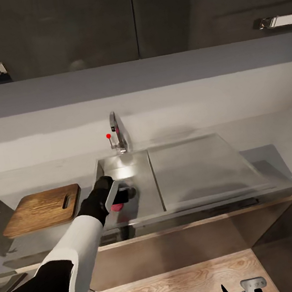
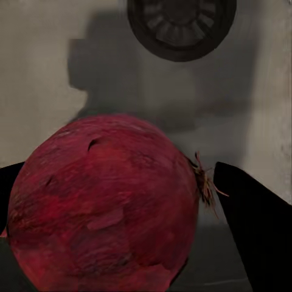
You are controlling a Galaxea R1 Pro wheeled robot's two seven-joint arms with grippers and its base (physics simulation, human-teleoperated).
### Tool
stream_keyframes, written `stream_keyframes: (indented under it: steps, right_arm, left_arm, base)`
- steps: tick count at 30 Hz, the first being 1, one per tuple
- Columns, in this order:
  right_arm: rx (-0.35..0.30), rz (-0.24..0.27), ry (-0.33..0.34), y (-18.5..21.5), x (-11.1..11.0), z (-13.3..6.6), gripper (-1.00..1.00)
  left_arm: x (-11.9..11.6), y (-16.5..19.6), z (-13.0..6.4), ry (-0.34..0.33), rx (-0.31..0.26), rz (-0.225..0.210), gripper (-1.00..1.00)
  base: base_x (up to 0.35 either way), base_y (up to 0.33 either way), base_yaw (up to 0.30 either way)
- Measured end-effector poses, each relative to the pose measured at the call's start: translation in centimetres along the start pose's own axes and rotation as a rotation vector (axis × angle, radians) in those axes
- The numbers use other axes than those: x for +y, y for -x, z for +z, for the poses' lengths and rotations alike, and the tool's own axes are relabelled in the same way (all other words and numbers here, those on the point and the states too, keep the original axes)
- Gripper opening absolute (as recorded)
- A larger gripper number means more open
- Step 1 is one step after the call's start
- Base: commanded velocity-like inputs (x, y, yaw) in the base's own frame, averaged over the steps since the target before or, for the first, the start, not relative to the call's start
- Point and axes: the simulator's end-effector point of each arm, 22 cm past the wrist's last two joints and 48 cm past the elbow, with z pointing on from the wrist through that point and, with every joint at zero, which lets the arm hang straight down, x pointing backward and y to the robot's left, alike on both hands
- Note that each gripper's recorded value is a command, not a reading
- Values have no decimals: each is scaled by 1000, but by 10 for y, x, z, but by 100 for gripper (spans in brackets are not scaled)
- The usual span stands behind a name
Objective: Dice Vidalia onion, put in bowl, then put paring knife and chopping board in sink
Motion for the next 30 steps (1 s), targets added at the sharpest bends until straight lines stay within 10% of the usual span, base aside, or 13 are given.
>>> stream_keyframes:
  steps: [15, 22, 30]
  right_arm:
    - [-25, -1, 1, 11, 1, -1, 100]
    - [-37, -1, 1, 16, 1, -2, 100]
    - [-49, -3, 3, 22, 2, -2, 100]
  left_arm:
    - [1, 94, -96, -23, -329, -29, -100]
    - [-14, 97, -163, -43, -552, 8, -100]
    - [-17, 91, -201, -58, -656, 5, -100]
  base:
    - [0, 0, 0]
    - [0, 0, 0]
    - [-125, 76, 1]
